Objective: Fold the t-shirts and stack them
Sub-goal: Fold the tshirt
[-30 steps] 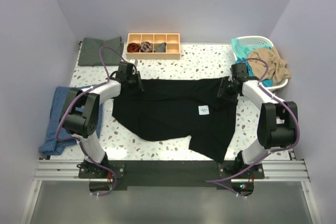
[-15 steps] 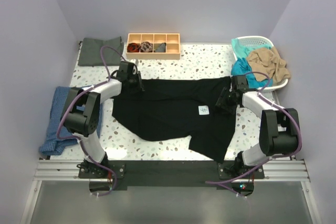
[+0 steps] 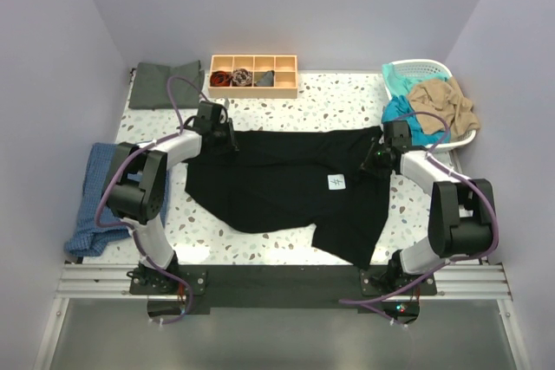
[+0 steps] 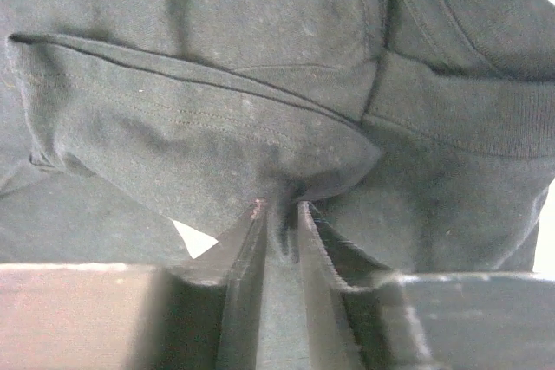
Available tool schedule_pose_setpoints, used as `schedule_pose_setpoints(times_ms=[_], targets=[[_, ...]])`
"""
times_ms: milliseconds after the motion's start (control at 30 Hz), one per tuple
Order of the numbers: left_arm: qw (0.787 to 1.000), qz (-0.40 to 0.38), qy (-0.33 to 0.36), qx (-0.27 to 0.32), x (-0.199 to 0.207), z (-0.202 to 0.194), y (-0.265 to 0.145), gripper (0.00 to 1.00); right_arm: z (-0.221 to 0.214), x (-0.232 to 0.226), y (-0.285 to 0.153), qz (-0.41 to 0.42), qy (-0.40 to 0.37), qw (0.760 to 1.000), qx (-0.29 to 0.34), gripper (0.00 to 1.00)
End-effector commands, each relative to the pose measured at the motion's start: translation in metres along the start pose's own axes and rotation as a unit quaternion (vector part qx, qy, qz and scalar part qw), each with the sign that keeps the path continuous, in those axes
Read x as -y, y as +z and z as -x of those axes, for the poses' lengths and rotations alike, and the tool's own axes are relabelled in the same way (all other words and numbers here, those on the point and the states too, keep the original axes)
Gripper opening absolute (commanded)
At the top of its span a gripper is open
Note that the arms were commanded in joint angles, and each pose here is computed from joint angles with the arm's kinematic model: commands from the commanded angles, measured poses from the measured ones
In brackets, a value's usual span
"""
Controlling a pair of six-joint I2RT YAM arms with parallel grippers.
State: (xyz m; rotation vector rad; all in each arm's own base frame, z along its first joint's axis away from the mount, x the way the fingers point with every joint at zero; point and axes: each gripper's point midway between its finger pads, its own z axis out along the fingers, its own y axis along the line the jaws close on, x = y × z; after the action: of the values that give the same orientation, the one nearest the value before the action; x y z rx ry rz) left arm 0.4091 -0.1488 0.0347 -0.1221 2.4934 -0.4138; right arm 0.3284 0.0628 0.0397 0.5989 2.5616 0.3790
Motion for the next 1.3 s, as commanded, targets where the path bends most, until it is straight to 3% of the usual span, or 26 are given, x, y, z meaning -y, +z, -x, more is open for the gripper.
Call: schedule_pose_setpoints(times_ms=[0,100,400,500,567,633,700,733,933,1267], targets=[[1.000,-0.007,0.013,0.011,0.006,0.012,0.001,0.29,0.024,-0.025,-0.003,0.050,-0.024,0.998,0.032,0.09],[1.000,-0.007,0.012,0.008,0.007,0.010,0.002,0.29,0.029,-0.034,-0.010,0.076,-0.049,0.995,0.044,0.00],[1.000,-0.009,0.012,0.007,0.010,0.008,0.002,0.29,-0.023,-0.047,-0.052,0.141,-0.162,0.975,-0.051,0.03],[1.000,-0.013,0.012,0.004,0.011,0.005,0.004,0.29,-0.046,-0.047,-0.067,0.155,-0.180,0.967,-0.095,0.11],[1.000,-0.013,0.013,0.001,0.011,0.002,0.005,0.29,-0.056,-0.050,-0.072,0.171,-0.176,0.962,-0.116,0.27],[1.000,-0.014,0.013,-0.001,0.012,0.001,0.006,0.29,-0.066,-0.046,-0.076,0.163,-0.183,0.958,-0.149,0.19],[1.000,-0.014,0.015,-0.002,0.012,0.001,0.006,0.29,-0.068,-0.039,-0.080,0.138,-0.181,0.960,-0.164,0.44],[1.000,-0.013,0.015,0.000,0.012,0.002,0.005,0.29,-0.058,-0.039,-0.081,0.124,-0.183,0.964,-0.150,0.51],[1.000,-0.014,0.013,0.000,0.013,0.003,0.005,0.29,0.013,-0.051,-0.068,0.086,-0.156,0.984,0.022,0.60],[1.000,-0.004,0.015,0.000,0.010,0.004,0.004,0.28,0.059,-0.093,0.023,0.134,-0.123,0.983,0.014,0.52]])
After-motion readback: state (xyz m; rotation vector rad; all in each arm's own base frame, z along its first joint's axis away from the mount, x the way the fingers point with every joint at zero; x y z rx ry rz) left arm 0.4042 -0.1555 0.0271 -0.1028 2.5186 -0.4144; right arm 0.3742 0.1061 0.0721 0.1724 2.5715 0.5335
